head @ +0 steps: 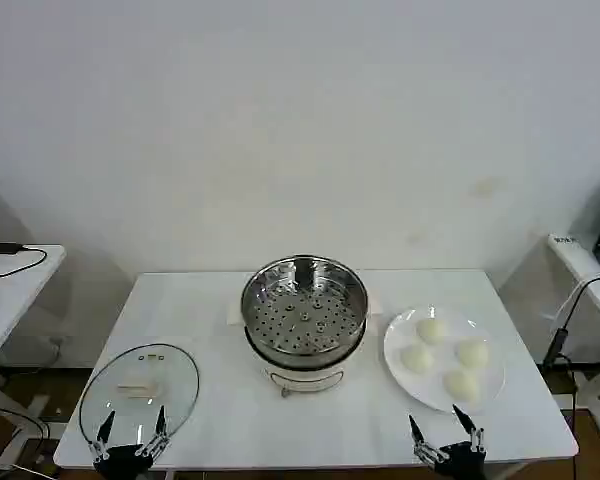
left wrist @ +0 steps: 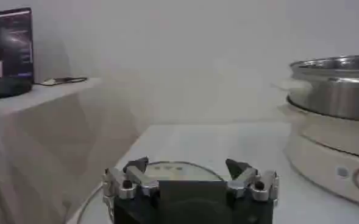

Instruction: Take steamed baozi put them in steamer then cover it.

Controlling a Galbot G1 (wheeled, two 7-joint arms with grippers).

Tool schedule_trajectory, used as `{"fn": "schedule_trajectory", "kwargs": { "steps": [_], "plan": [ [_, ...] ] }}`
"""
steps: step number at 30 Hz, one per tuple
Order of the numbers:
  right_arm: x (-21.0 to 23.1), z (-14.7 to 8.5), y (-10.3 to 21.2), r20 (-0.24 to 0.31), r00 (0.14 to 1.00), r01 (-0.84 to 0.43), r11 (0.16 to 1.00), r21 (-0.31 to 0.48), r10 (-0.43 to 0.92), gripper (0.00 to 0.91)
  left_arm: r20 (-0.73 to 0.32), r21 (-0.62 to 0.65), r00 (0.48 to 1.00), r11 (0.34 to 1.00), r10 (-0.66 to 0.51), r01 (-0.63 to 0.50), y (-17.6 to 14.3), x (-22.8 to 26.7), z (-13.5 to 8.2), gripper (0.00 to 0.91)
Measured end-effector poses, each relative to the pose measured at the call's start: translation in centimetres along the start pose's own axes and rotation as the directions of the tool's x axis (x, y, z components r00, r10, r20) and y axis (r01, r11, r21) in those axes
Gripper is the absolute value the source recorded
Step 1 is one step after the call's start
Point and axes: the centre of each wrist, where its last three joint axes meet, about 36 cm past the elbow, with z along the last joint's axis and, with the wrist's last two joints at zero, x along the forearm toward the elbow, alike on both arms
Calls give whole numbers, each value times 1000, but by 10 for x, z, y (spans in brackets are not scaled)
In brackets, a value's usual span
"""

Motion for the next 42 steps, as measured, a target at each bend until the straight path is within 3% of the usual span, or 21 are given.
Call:
{"fn": "schedule_trajectory", "kwargs": {
  "steps": [7, 12, 18, 23, 27, 32, 38, 42],
  "plan": [
    [-31, -25, -64, -12, 1000, 14, 962, 273, -11, 907, -44, -76, 998, 996, -45, 42, 10, 2, 0, 907],
    [-66, -52, -114, -24, 997, 72, 868, 490, -70, 907, -51, -137, 998, 990, -40, 33, 14, 4, -2, 907],
    [-115, -98, -168, -89, 984, 172, 680, 713, -156, 907, -30, -203, 999, 979, -24, 18, 19, 4, -9, 907],
    [-162, -141, -200, -195, 955, 281, 473, 835, -223, 907, -10, -240, 1000, 971, -21, 18, 28, 1, -19, 907],
    [-199, -169, -215, -308, 917, 380, 320, 868, -253, 907, -2, -259, 1000, 966, -24, 23, 33, 1, -22, 907],
    [-241, -196, -224, -466, 844, 517, 174, 838, -264, 907, -1, -268, 999, 963, -33, 31, 36, 0, -23, 907],
    [-278, -213, -228, -626, 740, 657, 69, 750, -244, 907, 9, -278, 999, 960, -40, 41, 42, -2, -27, 907],
    [-296, -207, -225, -707, 665, 734, 36, 678, -239, 907, 11, -281, 999, 959, -41, 43, 44, -3, -28, 907]
  ]
}}
